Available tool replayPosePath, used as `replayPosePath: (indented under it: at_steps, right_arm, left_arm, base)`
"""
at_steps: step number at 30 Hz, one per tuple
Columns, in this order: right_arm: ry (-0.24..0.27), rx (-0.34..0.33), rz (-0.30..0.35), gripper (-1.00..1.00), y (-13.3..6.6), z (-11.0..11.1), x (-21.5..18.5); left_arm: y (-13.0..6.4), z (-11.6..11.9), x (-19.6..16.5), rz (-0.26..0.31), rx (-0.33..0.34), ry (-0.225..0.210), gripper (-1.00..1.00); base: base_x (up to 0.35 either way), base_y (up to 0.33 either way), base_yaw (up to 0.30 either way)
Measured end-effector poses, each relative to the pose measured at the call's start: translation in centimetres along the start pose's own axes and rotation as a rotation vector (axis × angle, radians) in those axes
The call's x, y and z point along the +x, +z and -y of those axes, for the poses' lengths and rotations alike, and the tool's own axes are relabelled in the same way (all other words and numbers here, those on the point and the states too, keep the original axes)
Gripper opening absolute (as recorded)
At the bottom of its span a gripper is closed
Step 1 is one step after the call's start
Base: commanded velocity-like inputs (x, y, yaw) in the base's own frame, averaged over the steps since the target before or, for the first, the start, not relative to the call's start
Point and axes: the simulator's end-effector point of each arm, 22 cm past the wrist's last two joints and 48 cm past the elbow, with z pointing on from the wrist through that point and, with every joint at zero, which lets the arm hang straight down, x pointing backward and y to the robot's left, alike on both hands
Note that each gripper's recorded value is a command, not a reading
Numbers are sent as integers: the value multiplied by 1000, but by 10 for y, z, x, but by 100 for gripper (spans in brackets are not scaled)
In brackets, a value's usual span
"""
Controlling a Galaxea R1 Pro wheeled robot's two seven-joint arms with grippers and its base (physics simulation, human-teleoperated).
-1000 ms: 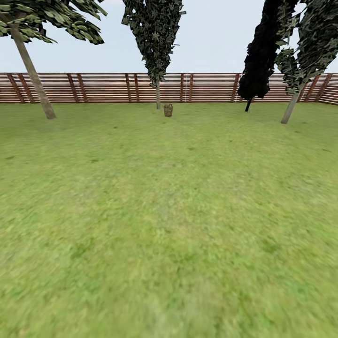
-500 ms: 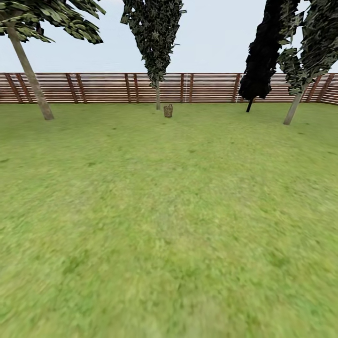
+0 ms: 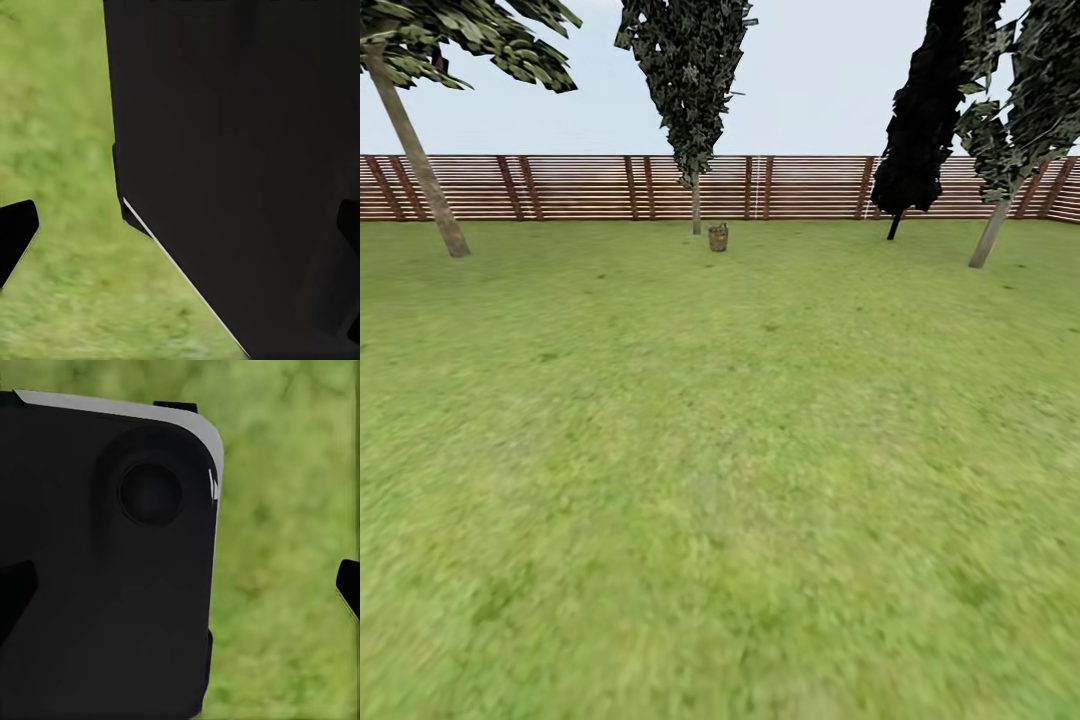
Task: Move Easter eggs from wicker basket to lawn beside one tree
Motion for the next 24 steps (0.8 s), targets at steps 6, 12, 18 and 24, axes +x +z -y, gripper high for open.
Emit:
replayPosePath:
  at_steps: [6, 12, 18, 24]
  right_arm:
    - [0, 0, 0, 100, 0, 0, 0]
    - [1, -1, 0, 100, 0, -1, 0]
    - [1, -1, 0, 100, 0, -1, 0]
    - [1, -1, 0, 100, 0, -1, 0]
  left_arm:
    - [0, 0, 0, 0, 0, 0, 100]
    - [0, 0, 0, 0, 0, 0, 100]
    - [0, 0, 0, 0, 0, 0, 100]
    - [0, 0, 0, 0, 0, 0, 100]
  base:
    - [326, 0, 0]
    - [326, 0, 0]
    - [326, 0, 0]
    - [326, 0, 0]
